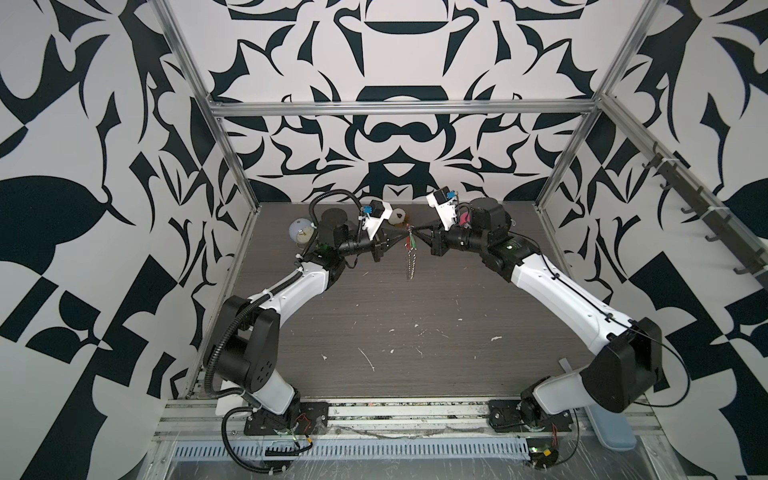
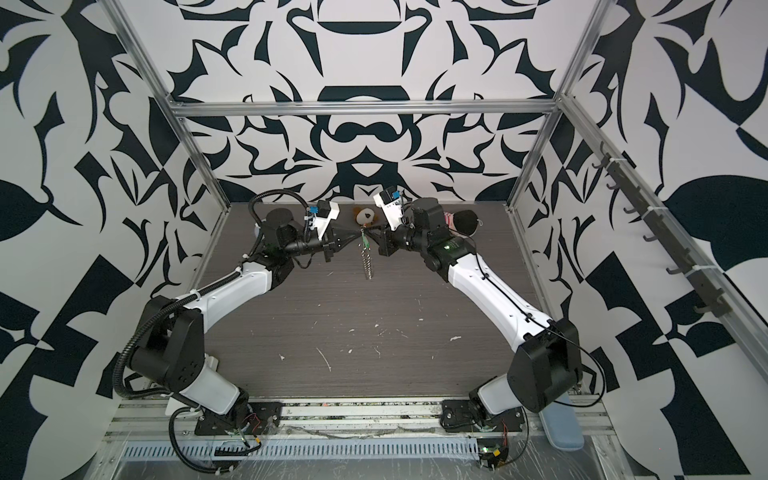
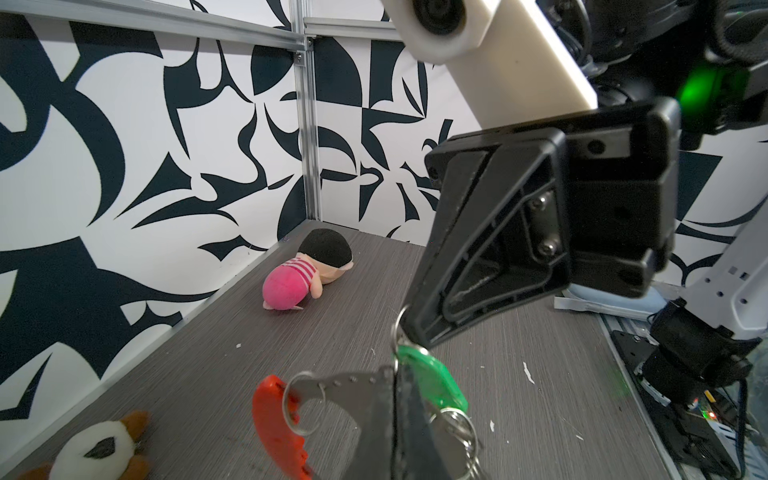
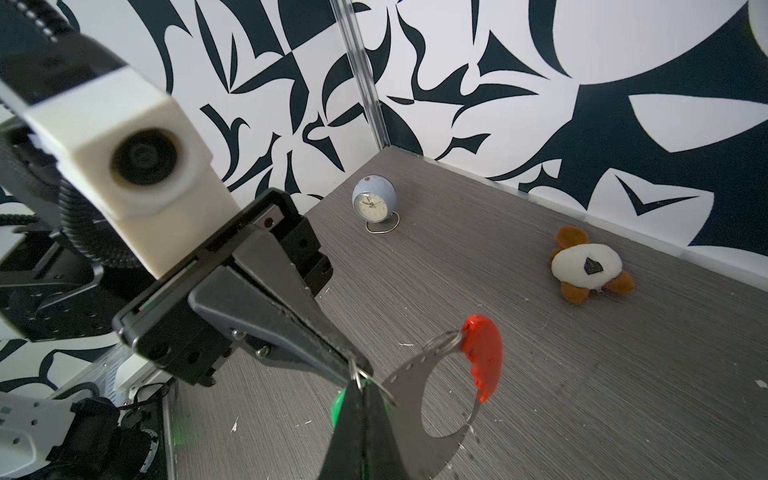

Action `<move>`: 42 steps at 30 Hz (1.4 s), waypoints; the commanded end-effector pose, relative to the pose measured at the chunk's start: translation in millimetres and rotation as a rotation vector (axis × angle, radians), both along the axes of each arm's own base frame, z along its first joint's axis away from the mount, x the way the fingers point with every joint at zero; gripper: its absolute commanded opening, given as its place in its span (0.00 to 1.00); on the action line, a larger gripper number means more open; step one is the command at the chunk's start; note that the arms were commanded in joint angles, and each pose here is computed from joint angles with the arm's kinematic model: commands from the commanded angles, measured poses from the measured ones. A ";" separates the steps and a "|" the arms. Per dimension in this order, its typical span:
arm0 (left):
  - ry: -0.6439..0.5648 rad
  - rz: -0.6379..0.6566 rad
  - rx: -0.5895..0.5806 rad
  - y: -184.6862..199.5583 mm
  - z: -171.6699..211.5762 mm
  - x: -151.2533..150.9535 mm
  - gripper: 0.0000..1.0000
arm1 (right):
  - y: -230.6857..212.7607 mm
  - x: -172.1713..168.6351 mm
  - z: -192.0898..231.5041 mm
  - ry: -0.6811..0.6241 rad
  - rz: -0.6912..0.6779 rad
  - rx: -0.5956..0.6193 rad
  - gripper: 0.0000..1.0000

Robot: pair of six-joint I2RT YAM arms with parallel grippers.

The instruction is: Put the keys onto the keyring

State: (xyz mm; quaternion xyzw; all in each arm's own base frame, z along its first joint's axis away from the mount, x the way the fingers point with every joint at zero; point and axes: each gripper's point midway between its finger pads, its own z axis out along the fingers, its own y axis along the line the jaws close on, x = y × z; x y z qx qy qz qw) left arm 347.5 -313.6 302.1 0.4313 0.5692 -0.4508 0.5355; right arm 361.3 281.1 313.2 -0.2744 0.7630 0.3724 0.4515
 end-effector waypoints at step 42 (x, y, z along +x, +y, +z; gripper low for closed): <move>-0.033 0.054 -0.049 0.0 38.5 10.6 0.00 | -8.2 -8.4 26.1 -0.126 0.010 -0.006 0.00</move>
